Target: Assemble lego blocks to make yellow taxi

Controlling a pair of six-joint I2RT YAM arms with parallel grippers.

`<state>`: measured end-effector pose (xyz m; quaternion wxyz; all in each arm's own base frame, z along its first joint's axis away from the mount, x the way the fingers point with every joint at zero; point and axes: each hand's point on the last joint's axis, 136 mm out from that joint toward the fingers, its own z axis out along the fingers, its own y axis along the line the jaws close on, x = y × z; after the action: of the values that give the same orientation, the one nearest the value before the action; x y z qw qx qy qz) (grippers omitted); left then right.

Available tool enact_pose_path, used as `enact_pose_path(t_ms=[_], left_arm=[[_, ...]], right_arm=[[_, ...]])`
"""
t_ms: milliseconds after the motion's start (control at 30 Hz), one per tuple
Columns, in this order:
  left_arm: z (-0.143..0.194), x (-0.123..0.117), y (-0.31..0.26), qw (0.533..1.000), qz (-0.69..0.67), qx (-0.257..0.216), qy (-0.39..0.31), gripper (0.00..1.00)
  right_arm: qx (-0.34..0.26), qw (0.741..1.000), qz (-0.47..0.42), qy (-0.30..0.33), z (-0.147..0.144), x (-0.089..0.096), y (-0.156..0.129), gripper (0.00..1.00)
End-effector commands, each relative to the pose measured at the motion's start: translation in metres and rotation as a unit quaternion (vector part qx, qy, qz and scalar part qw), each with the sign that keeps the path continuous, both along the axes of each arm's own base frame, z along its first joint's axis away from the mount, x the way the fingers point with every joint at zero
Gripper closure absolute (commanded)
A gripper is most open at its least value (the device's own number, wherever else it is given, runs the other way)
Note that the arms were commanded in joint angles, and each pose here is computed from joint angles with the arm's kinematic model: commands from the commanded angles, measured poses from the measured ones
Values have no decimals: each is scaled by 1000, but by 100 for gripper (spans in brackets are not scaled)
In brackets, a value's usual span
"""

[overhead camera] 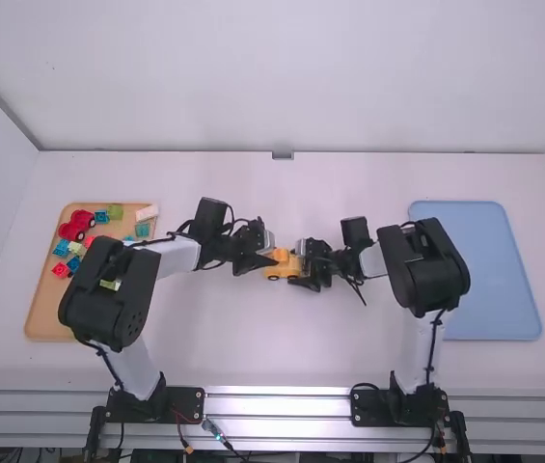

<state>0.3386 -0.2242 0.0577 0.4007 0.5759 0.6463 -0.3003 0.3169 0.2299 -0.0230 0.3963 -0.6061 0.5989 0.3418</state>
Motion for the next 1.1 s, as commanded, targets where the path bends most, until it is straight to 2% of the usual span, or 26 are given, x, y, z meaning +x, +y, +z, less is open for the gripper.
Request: enact_pose_path(t_ms=[0, 167, 267, 500, 667, 700, 800, 1067], left_arm=[[-6, -8, 1, 1000, -5, -8, 21, 98], [-7, -8, 1, 1000, -5, -7, 23, 98], [-7, -9, 1, 1000, -5, -7, 24, 98], [-7, -8, 1, 1000, -5, -8, 23, 98], [-13, -7, 1, 1000, -6, -7, 24, 98], [-15, -7, 0, 1000, -8, -10, 26, 98], [-16, -11, -6, 999, -26, -34, 30, 98], [-18, -13, -7, 998, -40, -38, 17, 98]], right_arm=[[30, 999, 29, 11, 0, -4, 11, 21], [49, 997, 32, 48, -10, 2, 17, 21], [63, 996, 44, 47, -5, -2, 18, 22], [54, 997, 45, 41, -11, -7, 17, 25], [56, 997, 47, 40, -10, -7, 18, 41], [55, 997, 47, 40, -10, -7, 18, 47], [48, 997, 43, 40, -13, -6, 18, 56], [46, 997, 41, 43, -13, -6, 18, 53]])
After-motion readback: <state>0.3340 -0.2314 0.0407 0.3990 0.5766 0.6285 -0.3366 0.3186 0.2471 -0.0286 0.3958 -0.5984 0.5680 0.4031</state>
